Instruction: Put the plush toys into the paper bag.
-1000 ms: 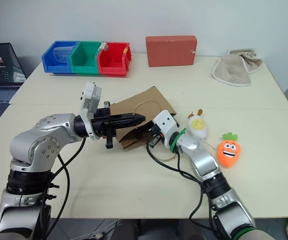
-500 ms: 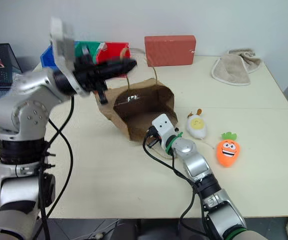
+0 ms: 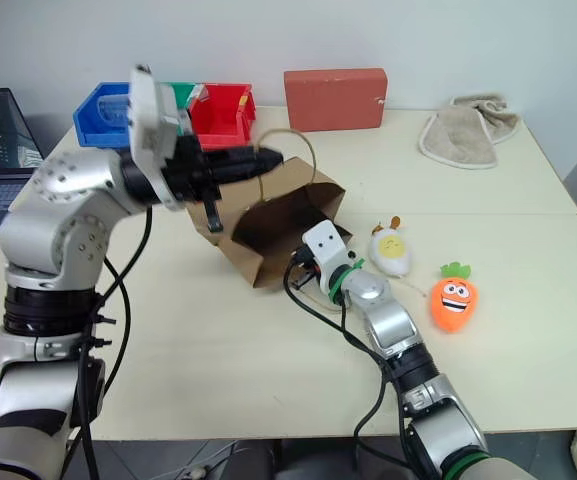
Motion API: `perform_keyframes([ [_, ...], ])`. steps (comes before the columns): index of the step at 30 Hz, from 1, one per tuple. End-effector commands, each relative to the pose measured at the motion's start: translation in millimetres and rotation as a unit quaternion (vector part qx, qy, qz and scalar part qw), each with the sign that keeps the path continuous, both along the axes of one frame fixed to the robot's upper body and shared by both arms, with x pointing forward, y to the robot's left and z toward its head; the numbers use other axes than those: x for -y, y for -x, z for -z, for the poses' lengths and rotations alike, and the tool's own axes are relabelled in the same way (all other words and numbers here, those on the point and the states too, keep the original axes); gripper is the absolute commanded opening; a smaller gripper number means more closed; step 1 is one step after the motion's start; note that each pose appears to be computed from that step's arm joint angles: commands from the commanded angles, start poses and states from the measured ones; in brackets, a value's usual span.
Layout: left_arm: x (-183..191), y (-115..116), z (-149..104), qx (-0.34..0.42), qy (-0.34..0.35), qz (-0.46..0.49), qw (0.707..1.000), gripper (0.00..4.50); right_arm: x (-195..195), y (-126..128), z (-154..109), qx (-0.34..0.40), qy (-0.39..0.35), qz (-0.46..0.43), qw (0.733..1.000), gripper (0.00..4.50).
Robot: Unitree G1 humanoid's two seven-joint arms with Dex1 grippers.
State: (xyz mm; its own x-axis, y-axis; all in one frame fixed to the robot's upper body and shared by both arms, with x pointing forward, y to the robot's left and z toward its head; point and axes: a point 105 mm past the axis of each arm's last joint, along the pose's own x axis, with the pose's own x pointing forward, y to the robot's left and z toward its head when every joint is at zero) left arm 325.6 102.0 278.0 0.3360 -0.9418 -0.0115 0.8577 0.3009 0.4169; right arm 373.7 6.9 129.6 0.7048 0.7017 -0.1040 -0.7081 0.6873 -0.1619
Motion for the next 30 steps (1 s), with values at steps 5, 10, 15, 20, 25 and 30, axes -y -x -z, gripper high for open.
perform_keyframes([
  [5, 4, 13, 3, 0.019, -0.024, 0.027, 0.999, 0.0, 2, 28, -53, 0.052, -0.001, -0.091, 0.995, 0.04],
  [10, 6, 15, 10, 0.01, -0.025, 0.033, 0.999, 0.0, 29, 61, -68, 0.049, 0.035, -0.15, 0.987, 0.59],
  [15, 10, 17, 16, 0.0, -0.028, 0.043, 0.999, 0.0, 65, 75, -77, 0.051, 0.078, -0.154, 0.984, 2.28],
  [20, 8, 20, 18, -0.012, -0.03, 0.051, 0.998, 0.0, 132, 56, -56, 0.075, 0.254, -0.072, 0.962, 4.02],
  [25, 5, 19, 13, -0.02, -0.021, 0.048, 0.998, 0.0, 154, 41, -22, 0.085, 0.353, -0.056, 0.93, 4.02],
  [30, 0, 18, 11, -0.025, -0.023, 0.041, 0.999, 0.0, 160, 26, -8, 0.098, 0.377, -0.033, 0.92, 3.86],
])
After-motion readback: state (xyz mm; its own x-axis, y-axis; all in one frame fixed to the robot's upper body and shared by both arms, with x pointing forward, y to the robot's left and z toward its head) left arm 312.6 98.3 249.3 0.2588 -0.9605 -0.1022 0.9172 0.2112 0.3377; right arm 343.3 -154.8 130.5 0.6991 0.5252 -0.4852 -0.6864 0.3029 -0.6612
